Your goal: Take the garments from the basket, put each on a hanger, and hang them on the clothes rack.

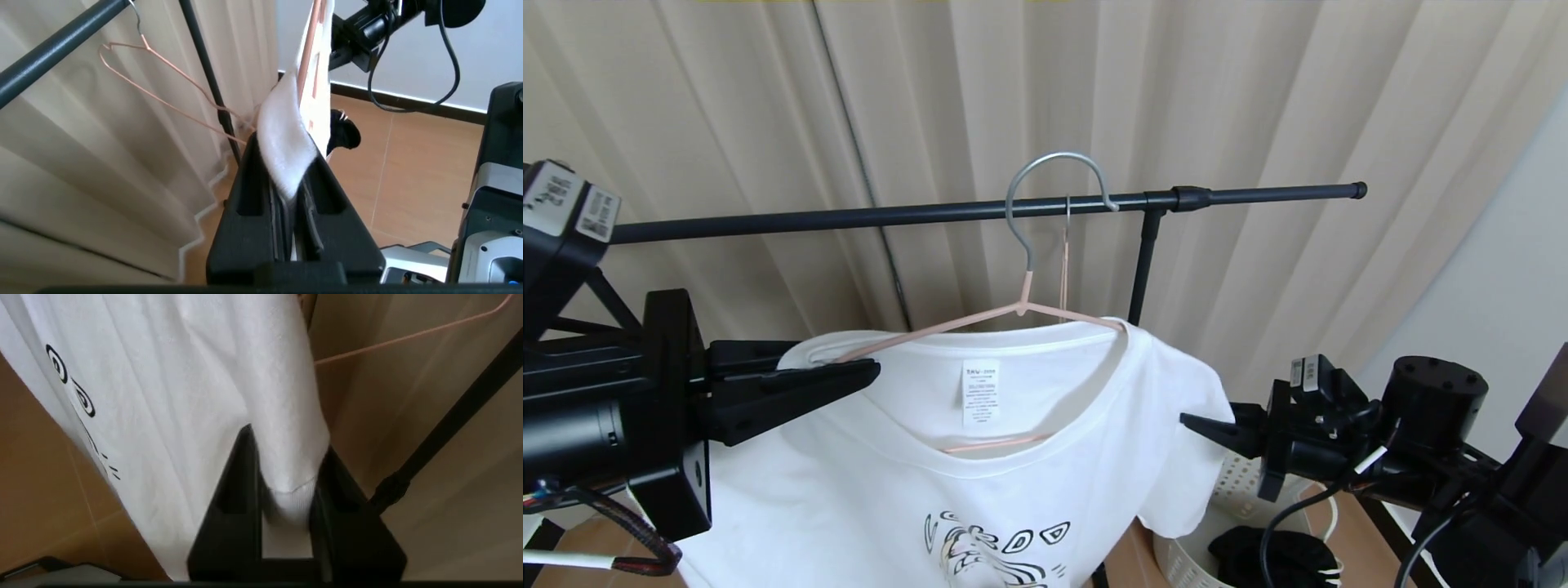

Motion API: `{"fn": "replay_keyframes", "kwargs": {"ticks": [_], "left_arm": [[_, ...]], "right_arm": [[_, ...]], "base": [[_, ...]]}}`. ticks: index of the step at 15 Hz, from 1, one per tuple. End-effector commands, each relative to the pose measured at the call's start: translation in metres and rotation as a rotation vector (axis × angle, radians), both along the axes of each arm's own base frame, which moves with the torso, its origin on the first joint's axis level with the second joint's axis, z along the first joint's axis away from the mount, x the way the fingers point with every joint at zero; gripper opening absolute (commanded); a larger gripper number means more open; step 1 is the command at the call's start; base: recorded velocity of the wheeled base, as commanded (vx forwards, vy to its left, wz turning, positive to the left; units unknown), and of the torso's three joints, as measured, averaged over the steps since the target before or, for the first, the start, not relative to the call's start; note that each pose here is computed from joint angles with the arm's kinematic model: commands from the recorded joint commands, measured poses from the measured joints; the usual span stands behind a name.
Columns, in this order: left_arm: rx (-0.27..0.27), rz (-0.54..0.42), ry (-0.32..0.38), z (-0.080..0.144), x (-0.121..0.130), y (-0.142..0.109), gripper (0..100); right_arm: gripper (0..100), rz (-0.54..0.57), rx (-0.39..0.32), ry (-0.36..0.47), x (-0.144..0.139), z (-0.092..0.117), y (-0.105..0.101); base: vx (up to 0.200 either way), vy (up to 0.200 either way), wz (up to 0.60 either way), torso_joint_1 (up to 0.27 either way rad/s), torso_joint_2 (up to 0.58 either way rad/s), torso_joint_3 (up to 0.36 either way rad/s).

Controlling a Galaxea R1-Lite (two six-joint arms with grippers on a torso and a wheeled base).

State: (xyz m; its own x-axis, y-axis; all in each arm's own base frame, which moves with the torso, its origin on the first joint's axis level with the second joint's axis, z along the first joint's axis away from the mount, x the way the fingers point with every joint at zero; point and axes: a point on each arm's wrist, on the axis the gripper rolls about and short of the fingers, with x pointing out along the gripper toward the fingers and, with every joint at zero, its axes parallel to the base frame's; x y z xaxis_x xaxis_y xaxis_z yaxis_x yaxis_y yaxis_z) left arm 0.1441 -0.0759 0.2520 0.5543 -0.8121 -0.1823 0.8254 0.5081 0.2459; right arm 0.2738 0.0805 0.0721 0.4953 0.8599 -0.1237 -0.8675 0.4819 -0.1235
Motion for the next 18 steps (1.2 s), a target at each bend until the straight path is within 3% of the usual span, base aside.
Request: {"fn": "replay_keyframes", "kwargs": {"ticks": [1,7,14,15,18], "left_arm": [[-0.005,0.000,-0.009,0.001,-0.003,0.001,0],[-0.020,0.034,-0.014,0.001,-0.010,0.010,0],[-0.018,0.038,-0.007,-0.001,-0.011,0.010,0],[-0.024,0.040,0.002,-0.001,-0.011,0.010,0],[-0.029,0.050,0.009,-0.001,-0.010,0.011,0]], "right_arm": [[0,-0.020,0.004,-0.016,0.003,0.003,-0.005],[0,-0.079,0.013,-0.044,0.011,0.010,-0.021],[0,-0.073,0.007,-0.038,0.002,0.011,-0.021],[100,-0.070,-0.002,-0.051,0.001,0.011,-0.021],[100,-0.064,-0.001,-0.058,0.000,0.011,-0.021]], "base": [[0.000,0.000,0.00,0.000,0.00,0.000],[0.000,0.000,0.00,0.000,0.00,0.000],[0.000,0.000,0.00,0.000,0.00,0.000],[0.000,0.000,0.00,0.000,0.00,0.000],[0.000,0.000,0.00,0.000,0.00,0.000]]}}
